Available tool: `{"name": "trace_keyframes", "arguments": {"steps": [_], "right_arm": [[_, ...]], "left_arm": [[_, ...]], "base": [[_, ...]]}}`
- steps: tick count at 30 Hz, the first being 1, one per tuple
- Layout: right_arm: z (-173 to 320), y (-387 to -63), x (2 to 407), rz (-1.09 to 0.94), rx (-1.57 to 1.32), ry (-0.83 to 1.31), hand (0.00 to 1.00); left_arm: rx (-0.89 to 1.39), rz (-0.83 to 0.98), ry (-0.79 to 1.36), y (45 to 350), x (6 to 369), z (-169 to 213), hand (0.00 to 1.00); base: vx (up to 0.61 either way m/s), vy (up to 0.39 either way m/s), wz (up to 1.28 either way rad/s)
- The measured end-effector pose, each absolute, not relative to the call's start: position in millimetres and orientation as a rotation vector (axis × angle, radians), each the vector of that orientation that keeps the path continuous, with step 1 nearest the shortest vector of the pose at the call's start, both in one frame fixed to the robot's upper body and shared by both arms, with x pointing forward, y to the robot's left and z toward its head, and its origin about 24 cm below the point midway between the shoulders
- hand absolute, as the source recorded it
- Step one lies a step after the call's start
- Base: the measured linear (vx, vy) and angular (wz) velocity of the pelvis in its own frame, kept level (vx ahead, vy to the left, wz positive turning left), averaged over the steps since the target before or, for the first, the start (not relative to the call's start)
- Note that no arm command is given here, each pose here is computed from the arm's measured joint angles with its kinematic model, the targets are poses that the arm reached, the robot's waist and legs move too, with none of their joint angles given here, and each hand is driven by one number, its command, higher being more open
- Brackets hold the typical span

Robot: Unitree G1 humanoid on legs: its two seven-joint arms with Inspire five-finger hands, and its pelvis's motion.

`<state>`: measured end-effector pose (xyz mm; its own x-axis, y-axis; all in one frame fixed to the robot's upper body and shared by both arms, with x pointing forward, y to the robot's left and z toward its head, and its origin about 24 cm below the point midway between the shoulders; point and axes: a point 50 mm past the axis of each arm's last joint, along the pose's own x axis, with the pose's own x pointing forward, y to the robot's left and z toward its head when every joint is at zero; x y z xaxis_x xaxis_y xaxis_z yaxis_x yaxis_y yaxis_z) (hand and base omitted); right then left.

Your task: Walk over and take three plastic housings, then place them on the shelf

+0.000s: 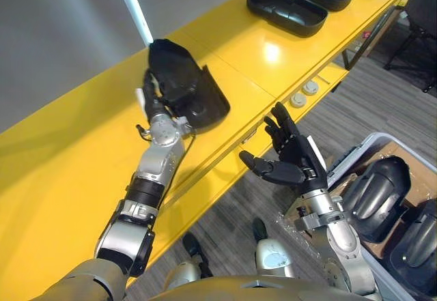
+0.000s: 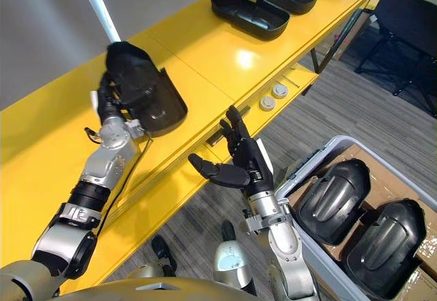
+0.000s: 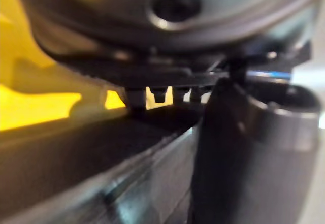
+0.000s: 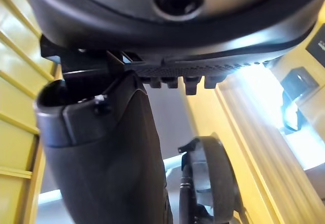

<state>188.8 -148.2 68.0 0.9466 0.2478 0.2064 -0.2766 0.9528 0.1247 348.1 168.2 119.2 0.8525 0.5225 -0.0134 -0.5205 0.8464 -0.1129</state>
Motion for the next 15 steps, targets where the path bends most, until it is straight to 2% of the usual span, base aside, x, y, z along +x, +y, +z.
{"name": "trace_keyframes", "arguments": {"steps": [5, 7, 10, 15], "right_arm": [[71.3, -143.0, 192.4, 0.275, 0.166, -0.207, 1.0], [78.4, -139.0, 198.6, 0.297, 0.166, -0.243, 1.0], [106.4, -132.5, 219.8, 0.349, 0.146, -0.374, 1.0], [117.7, -130.5, 227.3, 0.342, 0.164, -0.42, 1.0]], "left_arm": [[-0.057, 0.625, -0.096, 178.5, 347.9, 135.7, 1.0], [-0.066, 0.621, -0.164, 178.4, 350.5, 155.5, 1.0], [-0.093, 0.57, -0.314, 168.0, 361.4, 208.8, 1.0], [-0.112, 0.49, -0.326, 155.6, 363.8, 215.9, 1.0]], "base": [[0.07, -0.007, 0.11], [0.02, -0.002, 0.02], [-0.12, -0.003, 0.03], [-0.08, 0.026, 0.03]]}}
